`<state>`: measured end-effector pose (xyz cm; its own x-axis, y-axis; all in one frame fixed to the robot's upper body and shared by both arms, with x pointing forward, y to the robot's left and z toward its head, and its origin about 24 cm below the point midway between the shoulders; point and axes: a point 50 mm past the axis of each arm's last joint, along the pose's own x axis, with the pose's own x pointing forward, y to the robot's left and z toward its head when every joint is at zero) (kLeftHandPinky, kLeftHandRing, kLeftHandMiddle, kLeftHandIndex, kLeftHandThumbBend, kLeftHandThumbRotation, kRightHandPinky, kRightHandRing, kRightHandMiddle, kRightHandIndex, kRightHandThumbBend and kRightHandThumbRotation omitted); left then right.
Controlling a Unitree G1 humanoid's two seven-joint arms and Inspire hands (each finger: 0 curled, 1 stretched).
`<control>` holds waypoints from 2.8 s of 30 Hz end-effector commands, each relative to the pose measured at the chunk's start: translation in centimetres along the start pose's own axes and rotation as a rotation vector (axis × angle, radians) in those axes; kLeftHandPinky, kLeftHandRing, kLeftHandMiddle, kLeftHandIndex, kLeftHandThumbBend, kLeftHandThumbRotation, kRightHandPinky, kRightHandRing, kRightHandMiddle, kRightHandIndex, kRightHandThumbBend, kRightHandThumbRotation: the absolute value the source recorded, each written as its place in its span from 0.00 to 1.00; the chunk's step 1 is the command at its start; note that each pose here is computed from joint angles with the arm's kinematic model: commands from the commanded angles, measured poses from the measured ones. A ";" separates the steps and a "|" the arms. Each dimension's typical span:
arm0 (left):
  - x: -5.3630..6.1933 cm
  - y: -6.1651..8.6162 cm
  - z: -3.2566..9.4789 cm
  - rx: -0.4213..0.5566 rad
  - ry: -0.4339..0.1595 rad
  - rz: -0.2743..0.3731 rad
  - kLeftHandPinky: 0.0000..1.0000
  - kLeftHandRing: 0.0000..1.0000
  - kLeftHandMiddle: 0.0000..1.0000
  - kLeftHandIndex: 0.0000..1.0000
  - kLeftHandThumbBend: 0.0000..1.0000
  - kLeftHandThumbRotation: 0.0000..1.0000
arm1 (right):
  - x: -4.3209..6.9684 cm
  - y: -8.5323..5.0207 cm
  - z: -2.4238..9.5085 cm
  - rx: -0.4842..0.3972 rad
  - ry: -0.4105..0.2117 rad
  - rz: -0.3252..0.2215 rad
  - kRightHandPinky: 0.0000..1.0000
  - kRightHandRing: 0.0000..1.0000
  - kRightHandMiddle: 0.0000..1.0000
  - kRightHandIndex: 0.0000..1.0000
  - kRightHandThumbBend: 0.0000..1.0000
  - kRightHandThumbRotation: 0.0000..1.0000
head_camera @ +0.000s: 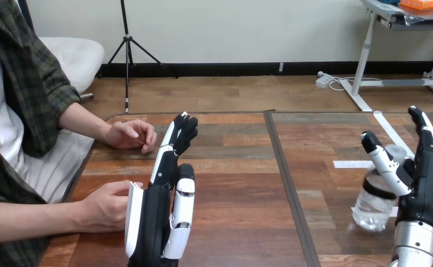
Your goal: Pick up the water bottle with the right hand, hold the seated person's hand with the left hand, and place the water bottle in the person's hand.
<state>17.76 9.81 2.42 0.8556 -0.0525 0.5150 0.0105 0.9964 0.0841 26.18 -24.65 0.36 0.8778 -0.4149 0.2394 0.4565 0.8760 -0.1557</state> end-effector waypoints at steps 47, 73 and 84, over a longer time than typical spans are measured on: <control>1.1 -0.1 0.6 -0.011 -0.062 0.000 0.89 0.88 0.90 0.93 0.04 1.00 | 1.3 0.7 1.3 -0.095 -0.069 0.064 0.00 0.92 0.94 0.88 1.00 0.55; 1.1 -0.1 0.6 -0.004 -0.058 0.008 0.90 0.89 0.90 0.94 0.00 1.00 | 0.9 1.0 1.1 -0.113 -0.056 0.098 0.00 0.94 0.94 0.87 1.00 0.53; 1.0 0.0 0.5 0.002 -0.054 0.001 0.90 0.89 0.90 0.94 0.00 1.00 | 0.8 1.0 0.8 -0.145 -0.038 0.132 0.00 0.95 0.96 0.90 1.00 0.52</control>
<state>17.79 9.90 2.38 0.8578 -0.0540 0.5111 0.0105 0.9961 0.0876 26.68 -24.14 0.63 0.9162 -0.3242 0.2356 0.3855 0.8738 -0.2965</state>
